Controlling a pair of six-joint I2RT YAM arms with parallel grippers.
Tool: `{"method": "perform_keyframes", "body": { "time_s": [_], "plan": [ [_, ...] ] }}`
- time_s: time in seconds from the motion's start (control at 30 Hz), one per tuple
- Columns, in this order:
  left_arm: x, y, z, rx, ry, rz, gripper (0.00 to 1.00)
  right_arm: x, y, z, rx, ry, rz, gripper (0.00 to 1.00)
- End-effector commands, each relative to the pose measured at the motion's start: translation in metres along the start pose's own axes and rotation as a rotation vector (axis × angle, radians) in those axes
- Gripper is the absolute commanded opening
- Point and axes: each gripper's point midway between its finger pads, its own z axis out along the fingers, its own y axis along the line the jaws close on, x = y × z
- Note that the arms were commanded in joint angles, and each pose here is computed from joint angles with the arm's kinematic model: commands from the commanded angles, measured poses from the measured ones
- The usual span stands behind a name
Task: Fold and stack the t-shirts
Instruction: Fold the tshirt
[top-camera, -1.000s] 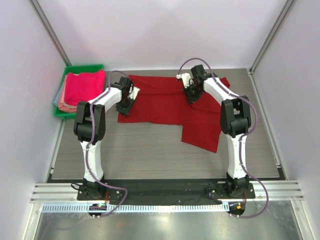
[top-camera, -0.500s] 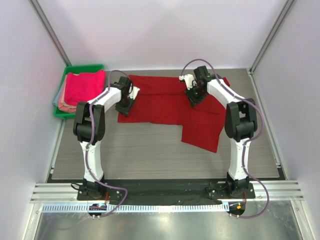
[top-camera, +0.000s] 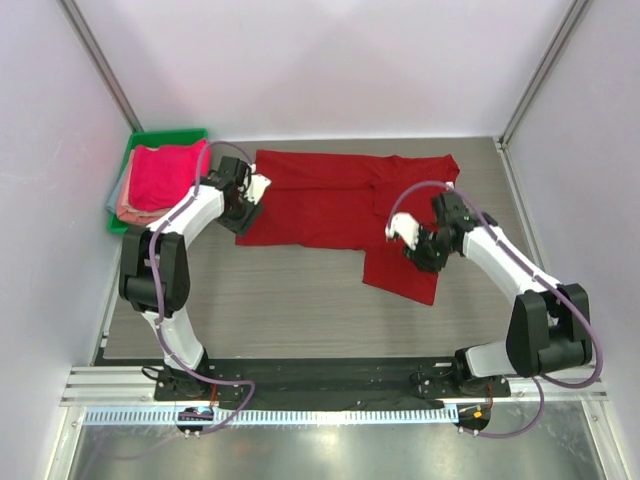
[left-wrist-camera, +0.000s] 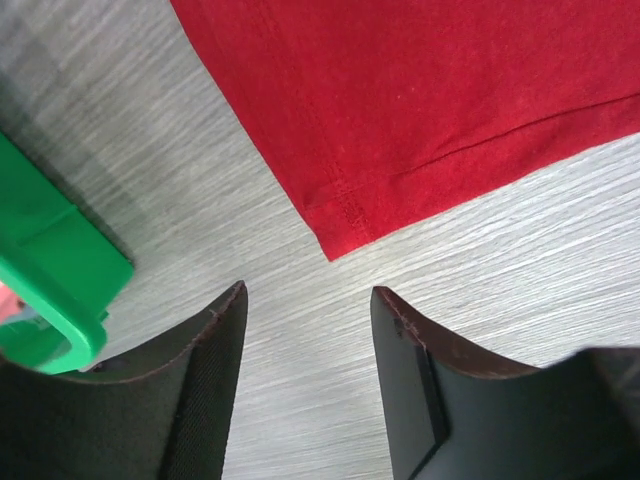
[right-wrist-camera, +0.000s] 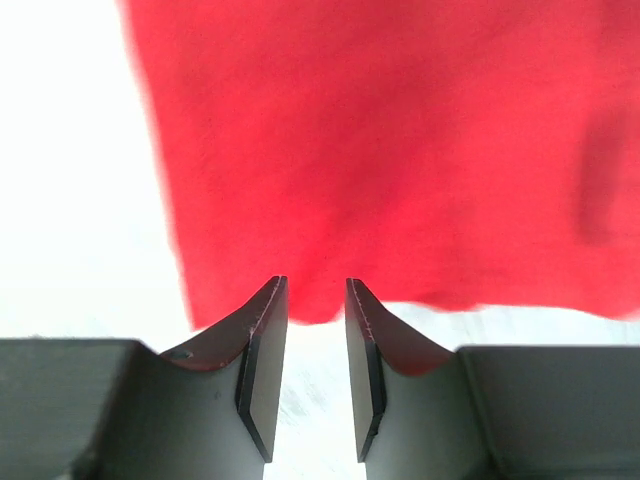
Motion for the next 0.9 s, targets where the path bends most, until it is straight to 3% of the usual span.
{"method": "perform_keyframes", "body": {
  "time_s": [0.0,0.1,0.37,0.73,0.87],
  "plan": [
    [-0.003,0.007,0.001,-0.032,-0.017,-0.048,0.55,0.013,0.021,0.0,-0.027,-0.021,-0.214,0.36],
    [0.0,0.005,0.002,-0.032,-0.004,-0.052,0.56,0.029,0.038,-0.001,-0.057,-0.004,-0.307,0.36],
    [0.014,0.013,0.004,-0.059,0.034,-0.065,0.55,0.059,0.071,0.007,-0.175,0.047,-0.377,0.38],
    [0.022,0.025,0.009,-0.096,0.072,-0.055,0.56,0.076,0.068,0.03,-0.214,0.114,-0.377,0.4],
    [0.023,0.028,0.011,-0.099,0.079,-0.057,0.55,0.076,0.064,0.035,-0.212,0.121,-0.379,0.36]
  ]
}}
